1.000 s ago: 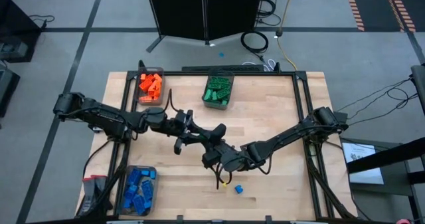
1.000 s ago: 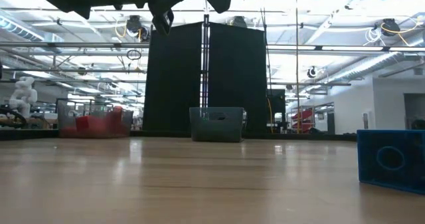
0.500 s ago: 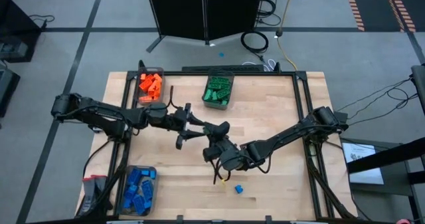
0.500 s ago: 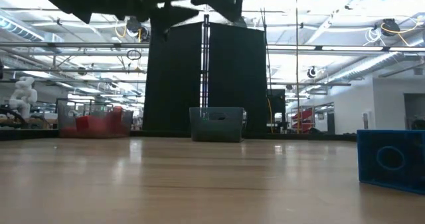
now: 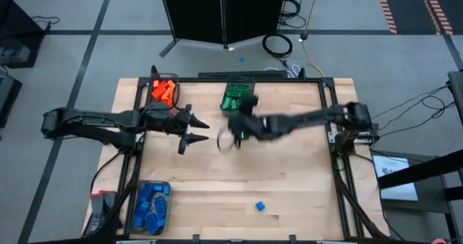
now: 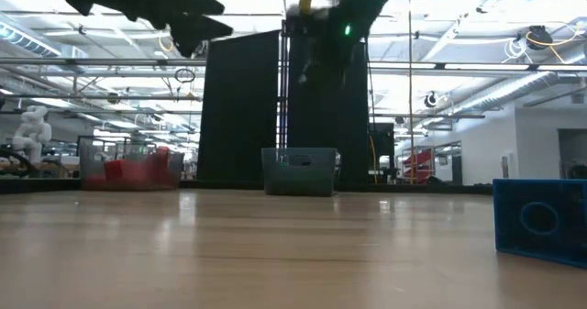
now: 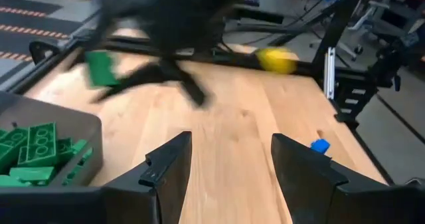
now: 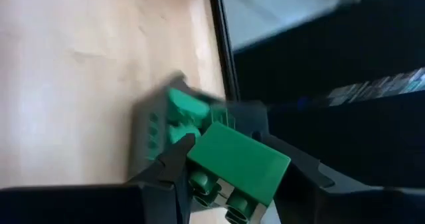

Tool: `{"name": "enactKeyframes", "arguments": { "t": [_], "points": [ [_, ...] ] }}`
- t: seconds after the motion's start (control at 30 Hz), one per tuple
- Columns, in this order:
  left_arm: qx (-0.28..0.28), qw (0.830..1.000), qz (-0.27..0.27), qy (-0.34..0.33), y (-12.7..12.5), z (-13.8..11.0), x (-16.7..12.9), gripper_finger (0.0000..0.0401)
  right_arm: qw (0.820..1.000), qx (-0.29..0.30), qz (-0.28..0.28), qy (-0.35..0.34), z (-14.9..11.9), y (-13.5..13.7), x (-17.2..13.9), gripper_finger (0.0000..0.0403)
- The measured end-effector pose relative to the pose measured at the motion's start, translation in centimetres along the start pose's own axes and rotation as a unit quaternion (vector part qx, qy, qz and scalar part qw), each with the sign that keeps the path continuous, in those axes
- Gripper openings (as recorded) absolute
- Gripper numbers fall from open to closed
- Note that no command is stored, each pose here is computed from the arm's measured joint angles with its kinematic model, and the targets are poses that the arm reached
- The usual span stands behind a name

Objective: Sort blocks
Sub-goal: Put the green game piece into the top right black transparent bin, then put the blue game piece into the bottom left black transparent bin

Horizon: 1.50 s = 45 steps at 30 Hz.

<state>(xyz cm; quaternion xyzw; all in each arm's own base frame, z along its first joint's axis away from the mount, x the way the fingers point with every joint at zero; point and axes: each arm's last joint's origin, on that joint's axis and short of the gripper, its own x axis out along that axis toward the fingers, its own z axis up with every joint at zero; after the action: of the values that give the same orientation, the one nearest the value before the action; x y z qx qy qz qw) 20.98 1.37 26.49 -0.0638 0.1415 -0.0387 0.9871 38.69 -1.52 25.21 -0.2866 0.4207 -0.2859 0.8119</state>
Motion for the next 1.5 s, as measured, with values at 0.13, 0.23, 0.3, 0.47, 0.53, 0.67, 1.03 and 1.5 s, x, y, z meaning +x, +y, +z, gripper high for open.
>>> {"name": "enactKeyframes", "arguments": {
  "t": [0.13, 0.23, 0.3, 0.47, 0.53, 0.67, 1.03, 1.5],
  "points": [
    [-0.001, 1.000, 0.001, 0.004, -0.2, 0.1, -1.2, 0.0206, 0.996, 0.073, 0.049, 0.010, -1.5, -3.8, 4.1, 0.0140],
    [-0.007, 1.000, 0.002, 0.020, -0.3, -0.1, -1.8, 0.0206, 0.989, 0.110, 0.101, -0.002, -2.5, -5.8, 6.5, 0.0140],
    [-0.010, 0.999, 0.003, 0.031, -0.3, -0.3, -2.0, 0.0206, 0.982, 0.142, 0.124, -0.015, -3.1, -6.9, 7.9, 0.0140],
    [-0.016, 0.998, 0.006, 0.066, -0.3, -1.0, -2.2, 0.0206, 0.963, 0.194, 0.186, 0.000, -5.1, -8.3, 10.5, 0.0140],
    [-0.016, 0.997, 0.005, 0.071, -0.4, -1.1, -2.1, 0.0206, 0.959, 0.192, 0.209, 0.004, -5.6, -8.3, 11.1, 0.0140],
    [-0.014, 0.997, -0.002, 0.071, -0.7, -1.1, -2.0, 0.0206, 0.957, 0.198, 0.211, 0.016, -6.1, -7.7, 12.2, 0.0171],
    [-0.004, 0.997, -0.021, 0.075, -1.5, -1.2, -1.9, 0.0206, 0.956, 0.193, 0.221, 0.019, -5.9, -7.9, 11.2, 0.0342],
    [-0.004, 0.995, -0.023, 0.097, -1.6, -1.7, -2.0, 0.0206, 0.841, 0.228, 0.479, 0.108, -2.0, -3.7, -9.0, 0.0310]
  ]
}}
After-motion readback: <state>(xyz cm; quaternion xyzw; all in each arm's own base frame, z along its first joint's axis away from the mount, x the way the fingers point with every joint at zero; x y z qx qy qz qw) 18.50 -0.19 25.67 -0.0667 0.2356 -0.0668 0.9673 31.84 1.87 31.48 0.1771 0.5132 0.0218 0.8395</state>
